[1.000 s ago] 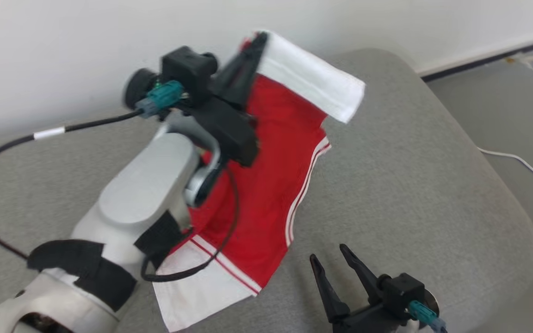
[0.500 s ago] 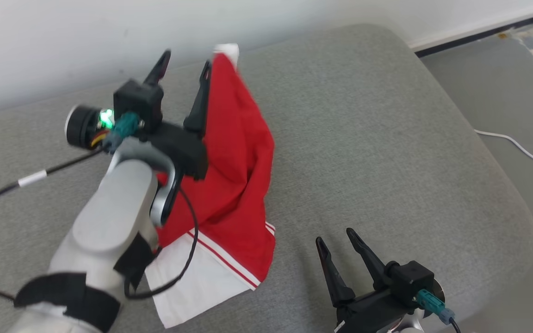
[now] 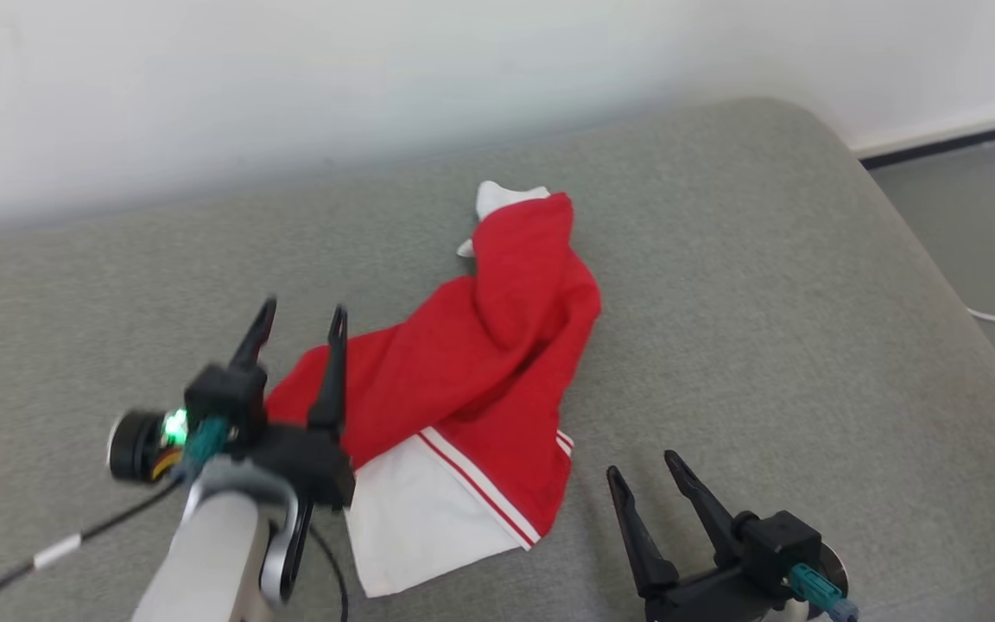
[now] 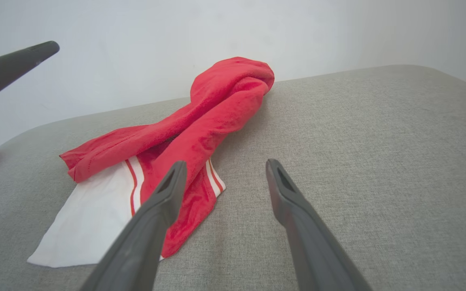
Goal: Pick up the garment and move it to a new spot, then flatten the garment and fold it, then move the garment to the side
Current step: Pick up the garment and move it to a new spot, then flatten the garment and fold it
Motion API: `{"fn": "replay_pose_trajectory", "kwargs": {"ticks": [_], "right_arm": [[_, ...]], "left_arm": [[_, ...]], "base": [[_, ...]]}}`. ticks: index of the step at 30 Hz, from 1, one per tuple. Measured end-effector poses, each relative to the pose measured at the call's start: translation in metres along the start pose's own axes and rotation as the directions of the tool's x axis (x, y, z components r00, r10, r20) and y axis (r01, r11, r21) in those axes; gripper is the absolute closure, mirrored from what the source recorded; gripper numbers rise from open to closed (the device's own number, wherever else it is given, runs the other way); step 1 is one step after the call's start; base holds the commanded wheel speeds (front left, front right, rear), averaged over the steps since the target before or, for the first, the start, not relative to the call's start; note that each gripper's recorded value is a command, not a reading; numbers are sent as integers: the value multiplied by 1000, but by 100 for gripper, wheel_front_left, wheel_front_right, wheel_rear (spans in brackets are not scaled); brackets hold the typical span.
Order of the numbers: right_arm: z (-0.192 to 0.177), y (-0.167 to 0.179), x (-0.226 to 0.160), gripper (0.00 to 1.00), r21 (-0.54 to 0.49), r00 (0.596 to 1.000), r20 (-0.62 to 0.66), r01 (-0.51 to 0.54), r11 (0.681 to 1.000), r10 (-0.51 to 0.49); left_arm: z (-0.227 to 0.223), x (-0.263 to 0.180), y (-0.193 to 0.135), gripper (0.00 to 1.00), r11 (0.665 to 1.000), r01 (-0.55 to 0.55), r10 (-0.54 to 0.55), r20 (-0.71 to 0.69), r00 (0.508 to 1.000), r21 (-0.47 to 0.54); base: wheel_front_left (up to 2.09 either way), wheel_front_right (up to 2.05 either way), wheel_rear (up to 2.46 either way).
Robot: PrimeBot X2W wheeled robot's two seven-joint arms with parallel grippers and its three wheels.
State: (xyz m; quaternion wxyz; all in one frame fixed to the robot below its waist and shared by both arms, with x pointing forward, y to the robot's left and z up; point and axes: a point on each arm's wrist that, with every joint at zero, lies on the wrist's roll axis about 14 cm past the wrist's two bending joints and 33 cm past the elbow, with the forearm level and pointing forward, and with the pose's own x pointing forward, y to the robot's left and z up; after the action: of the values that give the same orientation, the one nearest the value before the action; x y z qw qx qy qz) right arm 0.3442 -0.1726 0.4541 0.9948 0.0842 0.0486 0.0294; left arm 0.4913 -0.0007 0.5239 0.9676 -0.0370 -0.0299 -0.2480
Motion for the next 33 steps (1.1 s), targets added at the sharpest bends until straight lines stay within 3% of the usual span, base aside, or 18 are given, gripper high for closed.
{"fn": "replay_pose_trajectory", "kwargs": {"ticks": [14, 33], "right_arm": [[-2, 24, -4, 0, -2, 997, 5, -74, 997, 74], [-12, 36, -4, 0, -8, 993, -27, -119, 993, 118]], "left_arm": [[-17, -97, 49, 0, 977, -215, 215, -31, 976, -2], [-53, -202, 60, 0, 926, -378, 373, -136, 918, -16]], "base": [[0, 0, 0], [0, 0, 0]]}}
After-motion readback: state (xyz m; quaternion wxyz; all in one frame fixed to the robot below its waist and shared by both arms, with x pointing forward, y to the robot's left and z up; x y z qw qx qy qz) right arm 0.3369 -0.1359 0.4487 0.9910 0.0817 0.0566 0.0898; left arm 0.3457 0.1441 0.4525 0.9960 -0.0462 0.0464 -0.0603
